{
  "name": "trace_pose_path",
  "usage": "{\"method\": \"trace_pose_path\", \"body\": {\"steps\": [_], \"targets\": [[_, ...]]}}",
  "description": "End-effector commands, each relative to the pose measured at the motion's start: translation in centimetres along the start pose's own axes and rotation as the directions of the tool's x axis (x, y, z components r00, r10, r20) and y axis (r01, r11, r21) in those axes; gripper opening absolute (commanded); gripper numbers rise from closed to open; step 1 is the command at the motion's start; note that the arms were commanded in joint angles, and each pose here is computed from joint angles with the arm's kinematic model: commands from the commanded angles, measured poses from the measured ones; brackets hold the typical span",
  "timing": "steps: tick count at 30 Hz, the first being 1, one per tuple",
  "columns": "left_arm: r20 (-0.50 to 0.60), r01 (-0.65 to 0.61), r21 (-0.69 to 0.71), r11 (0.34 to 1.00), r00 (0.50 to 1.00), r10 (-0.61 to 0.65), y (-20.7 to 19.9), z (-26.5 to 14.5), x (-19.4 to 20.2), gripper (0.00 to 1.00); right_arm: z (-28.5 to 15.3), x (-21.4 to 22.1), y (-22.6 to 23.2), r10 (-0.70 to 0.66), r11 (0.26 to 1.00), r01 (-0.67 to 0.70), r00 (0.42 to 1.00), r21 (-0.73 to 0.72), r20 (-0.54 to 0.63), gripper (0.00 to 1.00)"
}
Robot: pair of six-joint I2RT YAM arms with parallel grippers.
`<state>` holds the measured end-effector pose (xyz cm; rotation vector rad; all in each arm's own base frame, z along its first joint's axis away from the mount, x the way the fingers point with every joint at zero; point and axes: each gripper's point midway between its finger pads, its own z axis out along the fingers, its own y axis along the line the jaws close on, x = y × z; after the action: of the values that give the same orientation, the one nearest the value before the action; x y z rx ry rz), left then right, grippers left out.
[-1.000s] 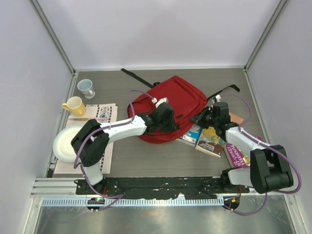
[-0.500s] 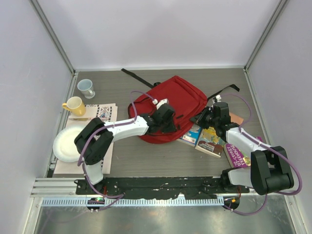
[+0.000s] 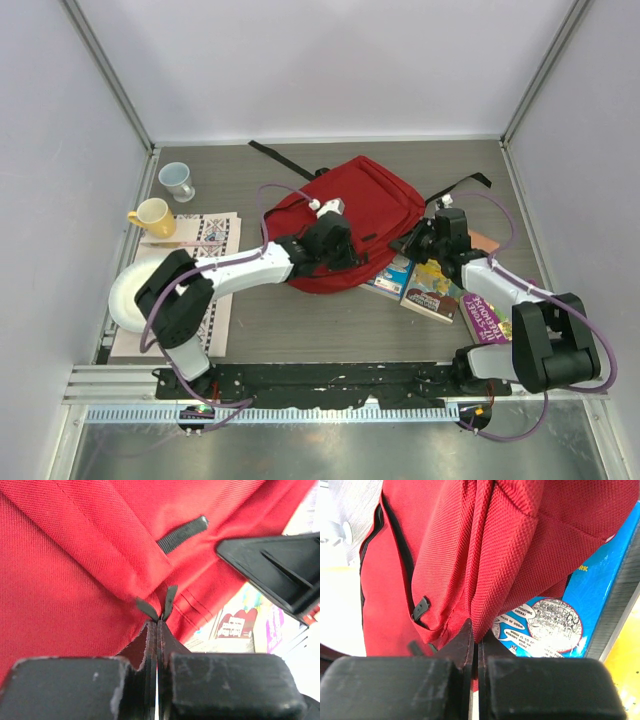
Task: Pack the student bag
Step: Move the student bag to the center of the board, then unzip the student bag at the center of the board.
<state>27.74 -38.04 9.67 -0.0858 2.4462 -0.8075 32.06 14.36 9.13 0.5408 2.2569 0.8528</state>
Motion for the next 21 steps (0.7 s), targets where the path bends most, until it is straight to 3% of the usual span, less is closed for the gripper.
{"method": "trace_pose_path", "body": {"steps": [1,13,14,16,21], "targets": [[0.086,-0.042,0.109,0.993,0.996,0.032,-2.5,-3.2,-2.4,0.0,0.6,-3.2,1.7,0.021,0.999,-0.019,0.996,-0.03,0.081,0.01],[0.079,-0.071,0.065,0.995,0.995,0.066,-0.3,-4.3,-1.5,0.0,1.2,-5.5,2.6,0.111,0.99,-0.098,0.984,-0.1,0.14,0.01],[0.075,-0.07,0.068,0.995,0.995,0.065,-0.5,-4.1,-1.5,0.07,1.2,-5.4,2.7,0.109,0.99,-0.095,0.985,-0.106,0.133,0.01],[0.066,-0.051,0.077,0.996,0.997,0.046,-1.0,-3.4,-1.5,0.49,1.0,-5.3,2.7,0.1,0.991,-0.086,0.986,-0.105,0.136,0.01],[0.097,0.007,0.14,0.99,0.995,-0.02,-2.8,-2.0,-2.4,0.71,0.2,-4.7,2.4,0.077,0.993,-0.063,0.988,-0.101,0.137,0.01]]}}
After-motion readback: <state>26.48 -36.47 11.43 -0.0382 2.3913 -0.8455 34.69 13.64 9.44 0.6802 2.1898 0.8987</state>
